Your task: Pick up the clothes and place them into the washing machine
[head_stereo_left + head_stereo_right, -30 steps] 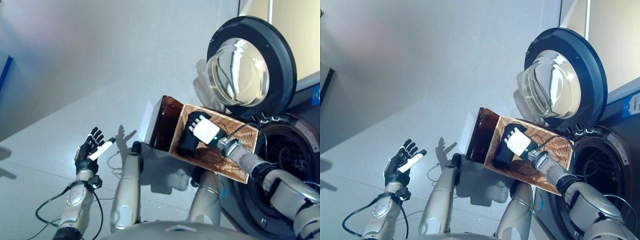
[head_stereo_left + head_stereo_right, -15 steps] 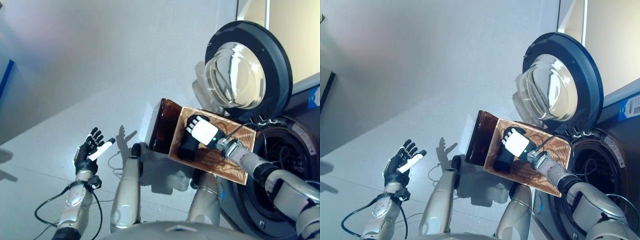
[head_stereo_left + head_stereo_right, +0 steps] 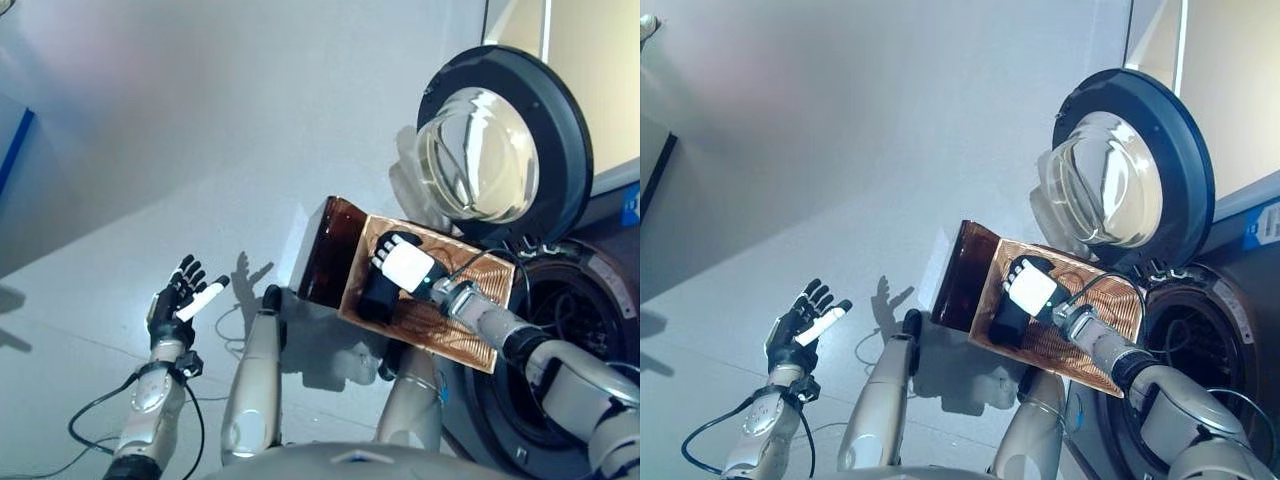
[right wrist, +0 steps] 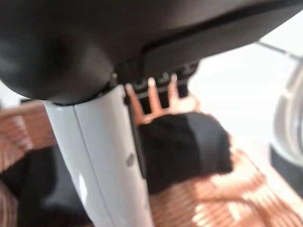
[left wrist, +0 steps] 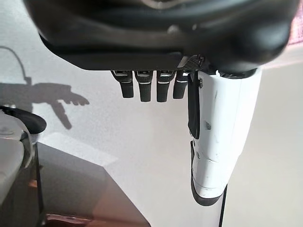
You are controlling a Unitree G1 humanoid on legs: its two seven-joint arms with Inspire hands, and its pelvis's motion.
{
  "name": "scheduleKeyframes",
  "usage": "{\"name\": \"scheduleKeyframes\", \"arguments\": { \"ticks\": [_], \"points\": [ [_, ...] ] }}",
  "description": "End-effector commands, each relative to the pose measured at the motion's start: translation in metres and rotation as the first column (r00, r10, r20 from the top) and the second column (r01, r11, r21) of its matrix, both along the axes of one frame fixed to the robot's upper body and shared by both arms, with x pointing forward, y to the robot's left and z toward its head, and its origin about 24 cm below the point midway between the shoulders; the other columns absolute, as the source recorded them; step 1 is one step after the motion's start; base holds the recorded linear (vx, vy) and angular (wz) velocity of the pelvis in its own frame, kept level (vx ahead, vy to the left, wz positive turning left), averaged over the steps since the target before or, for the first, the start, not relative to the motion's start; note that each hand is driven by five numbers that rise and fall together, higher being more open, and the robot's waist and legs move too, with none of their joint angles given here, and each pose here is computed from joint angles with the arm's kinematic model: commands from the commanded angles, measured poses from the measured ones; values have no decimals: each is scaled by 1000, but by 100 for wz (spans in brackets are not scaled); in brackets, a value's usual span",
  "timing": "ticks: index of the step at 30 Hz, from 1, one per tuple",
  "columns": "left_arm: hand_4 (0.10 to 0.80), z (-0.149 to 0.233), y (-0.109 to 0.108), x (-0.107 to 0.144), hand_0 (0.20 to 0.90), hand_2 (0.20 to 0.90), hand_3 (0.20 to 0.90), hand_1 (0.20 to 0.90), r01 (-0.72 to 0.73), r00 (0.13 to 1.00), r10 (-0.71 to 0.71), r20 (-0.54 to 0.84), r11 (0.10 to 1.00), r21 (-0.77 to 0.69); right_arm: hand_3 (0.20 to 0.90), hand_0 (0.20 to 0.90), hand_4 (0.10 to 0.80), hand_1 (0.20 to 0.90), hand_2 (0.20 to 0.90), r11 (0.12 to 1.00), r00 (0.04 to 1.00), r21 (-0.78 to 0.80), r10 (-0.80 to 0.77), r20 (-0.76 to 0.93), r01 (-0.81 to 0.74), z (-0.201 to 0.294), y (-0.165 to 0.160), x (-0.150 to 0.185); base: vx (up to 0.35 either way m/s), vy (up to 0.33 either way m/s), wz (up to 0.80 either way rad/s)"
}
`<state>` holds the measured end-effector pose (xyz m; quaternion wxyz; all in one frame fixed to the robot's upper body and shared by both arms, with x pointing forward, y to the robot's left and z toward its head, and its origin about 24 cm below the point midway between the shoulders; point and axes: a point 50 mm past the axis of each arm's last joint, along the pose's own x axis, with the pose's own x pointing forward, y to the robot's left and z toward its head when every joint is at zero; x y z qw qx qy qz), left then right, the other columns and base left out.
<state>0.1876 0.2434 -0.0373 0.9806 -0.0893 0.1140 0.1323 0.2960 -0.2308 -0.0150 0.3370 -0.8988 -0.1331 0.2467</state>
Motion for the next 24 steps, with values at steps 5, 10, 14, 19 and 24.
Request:
{"name": "scheduleKeyframes", "arguments": {
  "ticks": [5,10,14,19,24],
  "points": [
    [800,32,18,4,900,900,900,900,-24,988,8,152,995,101,900,900,800,900,900,995,993,91,24,115,-35,18,14,15,2,1,3],
    [800,33,18,5,900,900,900,900,-29,988,12,157,994,102,900,900,800,900,900,994,993,100,35,113,-47,17,22,17,-1,2,1],
    [800,35,19,6,900,900,900,900,-26,986,9,165,994,106,900,900,800,900,900,994,993,102,37,109,-48,16,24,17,-4,1,3],
    [800,38,21,4,900,900,900,900,-26,984,6,175,994,109,900,900,800,900,900,995,995,92,20,98,-29,14,22,17,-14,-1,8],
    [800,38,24,0,900,900,900,900,-33,985,15,173,994,105,900,900,800,900,900,997,995,59,-52,90,46,9,6,14,32,-8,7]
  ]
}}
